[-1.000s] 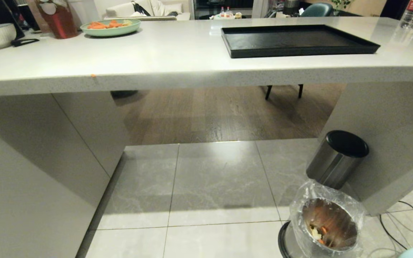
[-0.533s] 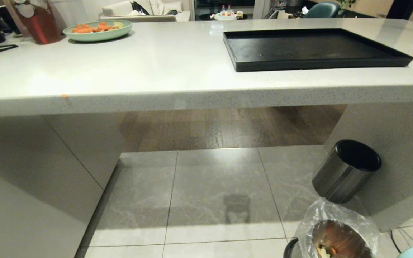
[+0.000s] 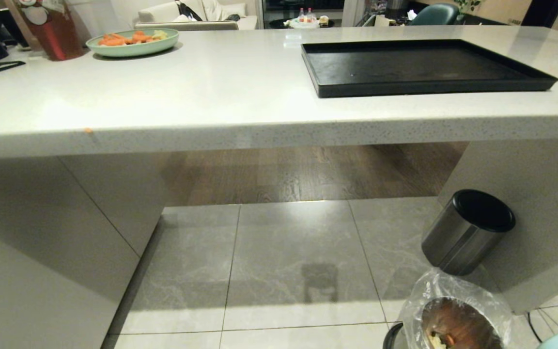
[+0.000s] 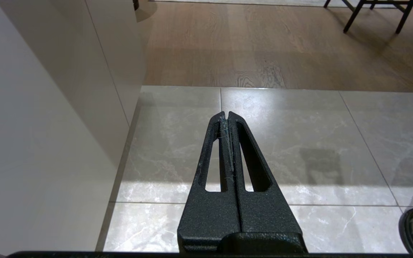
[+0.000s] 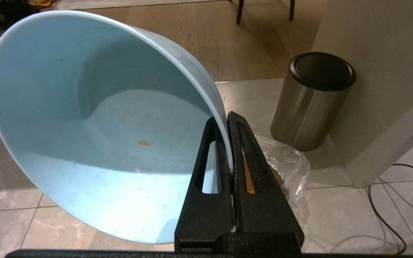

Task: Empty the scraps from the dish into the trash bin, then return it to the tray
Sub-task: Put the bowl back to the table

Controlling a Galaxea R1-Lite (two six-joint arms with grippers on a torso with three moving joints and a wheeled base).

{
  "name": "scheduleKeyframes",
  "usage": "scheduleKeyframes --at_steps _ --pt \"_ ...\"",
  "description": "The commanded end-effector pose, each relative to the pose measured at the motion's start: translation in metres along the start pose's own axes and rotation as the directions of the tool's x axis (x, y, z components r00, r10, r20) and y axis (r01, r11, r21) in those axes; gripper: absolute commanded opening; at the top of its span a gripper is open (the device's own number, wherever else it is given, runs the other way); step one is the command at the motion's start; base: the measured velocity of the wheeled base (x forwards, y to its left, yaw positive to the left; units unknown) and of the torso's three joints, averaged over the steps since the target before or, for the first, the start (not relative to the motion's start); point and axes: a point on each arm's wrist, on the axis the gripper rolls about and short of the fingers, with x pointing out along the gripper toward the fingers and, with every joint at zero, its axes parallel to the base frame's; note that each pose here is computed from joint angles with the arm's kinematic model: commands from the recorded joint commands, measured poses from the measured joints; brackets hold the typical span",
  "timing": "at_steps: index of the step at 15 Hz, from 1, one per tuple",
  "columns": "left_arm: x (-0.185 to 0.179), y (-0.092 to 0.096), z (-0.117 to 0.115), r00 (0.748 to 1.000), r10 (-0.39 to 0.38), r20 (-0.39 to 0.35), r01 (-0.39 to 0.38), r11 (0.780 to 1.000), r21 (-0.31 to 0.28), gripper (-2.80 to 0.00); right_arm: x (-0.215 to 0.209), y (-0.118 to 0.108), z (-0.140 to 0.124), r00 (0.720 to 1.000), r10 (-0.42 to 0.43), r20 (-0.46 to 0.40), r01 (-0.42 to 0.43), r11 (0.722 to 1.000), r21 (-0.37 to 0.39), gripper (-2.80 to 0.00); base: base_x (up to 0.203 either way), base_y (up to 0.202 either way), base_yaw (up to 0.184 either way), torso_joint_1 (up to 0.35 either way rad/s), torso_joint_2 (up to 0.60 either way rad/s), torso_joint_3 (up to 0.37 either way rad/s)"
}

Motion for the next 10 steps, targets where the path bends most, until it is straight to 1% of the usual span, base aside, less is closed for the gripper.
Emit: scheduleKeyframes --at_steps 1,6,8,10 --pt "0.0001 0.0000 0.0001 1.000 0.000 0.000 0.000 1.000 -0.001 -2.80 0.0001 0.0000 0.0003 1.000 0.000 0.001 0.000 1.000 -0.003 -2.80 0.000 0.000 0.000 0.000 0.00 0.000" --pt "0.0001 0.0000 0.0001 1.000 -0.001 0.000 0.001 1.000 -0.001 -2.80 0.0001 0.0000 0.0001 1.000 0.000 -0.001 0.000 1.000 -0.004 -2.80 0.000 0.000 0.000 0.000 0.00 0.000" --pt "0.0001 0.0000 0.0001 1.000 0.000 0.000 0.000 1.000 -0.001 -2.80 0.0001 0.0000 0.0002 1.000 0.000 0.000 0.000 1.000 -0.004 -2.80 0.000 0.000 0.000 -0.036 -0.18 -0.223" --pt "0.0000 0.0000 0.0001 1.000 0.000 0.001 0.000 1.000 -0.001 -2.80 0.0001 0.0000 0.0002 1.000 0.000 0.000 0.000 1.000 -0.006 -2.80 0.000 0.000 0.000 -0.036 -0.34 -0.380"
